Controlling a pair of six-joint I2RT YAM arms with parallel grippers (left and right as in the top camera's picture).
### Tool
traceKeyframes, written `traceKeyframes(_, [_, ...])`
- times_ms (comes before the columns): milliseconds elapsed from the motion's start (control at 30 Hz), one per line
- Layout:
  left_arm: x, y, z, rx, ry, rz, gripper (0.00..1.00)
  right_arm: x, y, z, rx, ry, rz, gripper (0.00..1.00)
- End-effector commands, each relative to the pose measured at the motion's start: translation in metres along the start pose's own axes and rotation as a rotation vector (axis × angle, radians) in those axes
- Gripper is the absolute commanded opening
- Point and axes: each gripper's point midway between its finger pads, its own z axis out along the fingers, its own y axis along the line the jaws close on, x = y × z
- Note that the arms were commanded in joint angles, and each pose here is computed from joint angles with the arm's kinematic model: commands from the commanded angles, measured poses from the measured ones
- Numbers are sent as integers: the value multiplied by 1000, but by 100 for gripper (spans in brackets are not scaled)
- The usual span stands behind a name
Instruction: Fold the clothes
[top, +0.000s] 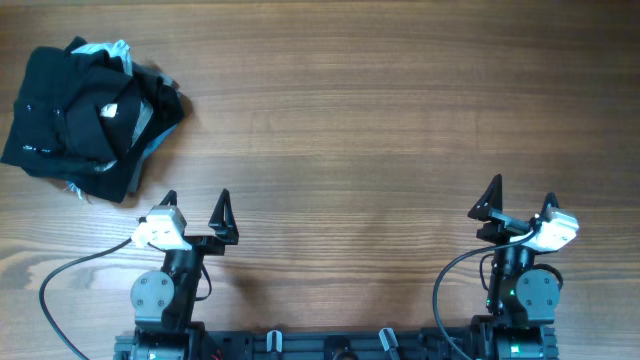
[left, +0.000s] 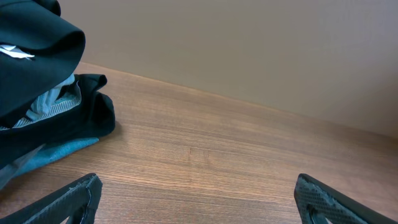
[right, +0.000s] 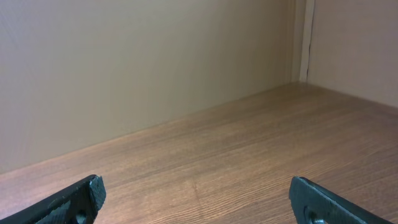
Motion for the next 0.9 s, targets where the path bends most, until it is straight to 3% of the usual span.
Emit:
traceKeyframes(0, [1,1,-1,-5,0,21,100,-4,-4,-1,18,-19,10,100])
traceKeyframes(333, [1,1,-1,-5,0,21,100,-4,-4,-1,18,-19,10,100])
traceKeyframes(400, [1,1,-1,-5,0,21,100,-2,5,-1,-31,-6,-15,100])
traceKeyframes(567, [1,1,-1,-5,0,21,100,8,58,-11,-352,28,-158,100])
traceKeyframes(667, [1,1,-1,-5,0,21,100,17,60,-12,-371,45,-251,100])
traceKeyframes(867, [1,1,-1,-5,0,21,100,14,65,-14,-397,32,-258,100])
